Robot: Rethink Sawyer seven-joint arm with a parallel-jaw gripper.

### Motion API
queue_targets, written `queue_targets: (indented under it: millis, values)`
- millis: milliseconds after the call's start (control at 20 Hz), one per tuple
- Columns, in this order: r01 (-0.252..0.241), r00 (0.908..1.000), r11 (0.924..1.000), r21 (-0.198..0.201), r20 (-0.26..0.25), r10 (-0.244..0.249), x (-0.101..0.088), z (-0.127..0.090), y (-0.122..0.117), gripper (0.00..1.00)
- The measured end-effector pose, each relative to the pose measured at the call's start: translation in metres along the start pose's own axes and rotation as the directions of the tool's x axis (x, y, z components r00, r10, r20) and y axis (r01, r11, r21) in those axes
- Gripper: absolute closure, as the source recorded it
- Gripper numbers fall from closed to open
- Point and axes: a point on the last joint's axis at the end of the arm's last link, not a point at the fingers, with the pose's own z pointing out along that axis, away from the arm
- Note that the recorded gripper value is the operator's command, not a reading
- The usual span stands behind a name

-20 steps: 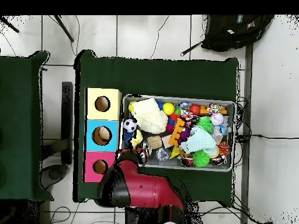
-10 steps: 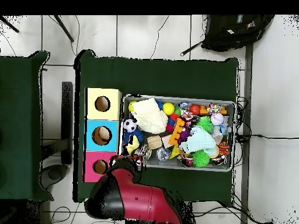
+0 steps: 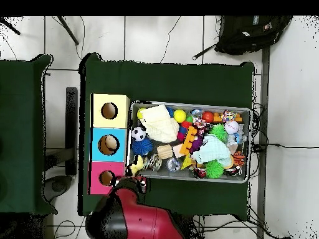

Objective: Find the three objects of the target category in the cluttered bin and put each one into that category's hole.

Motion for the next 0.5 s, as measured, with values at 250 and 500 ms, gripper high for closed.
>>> queue_targets:
  millis: [250,500]
  values:
    - [-0.039,0.9988,0.9992,-0.013,-0.032,0.038,0.011,0.006,0.014,1.00]
    - [-0.086,0.9945,0.9962,-0.017,-0.061,0.084,0.022,0.009,0.026,1.00]
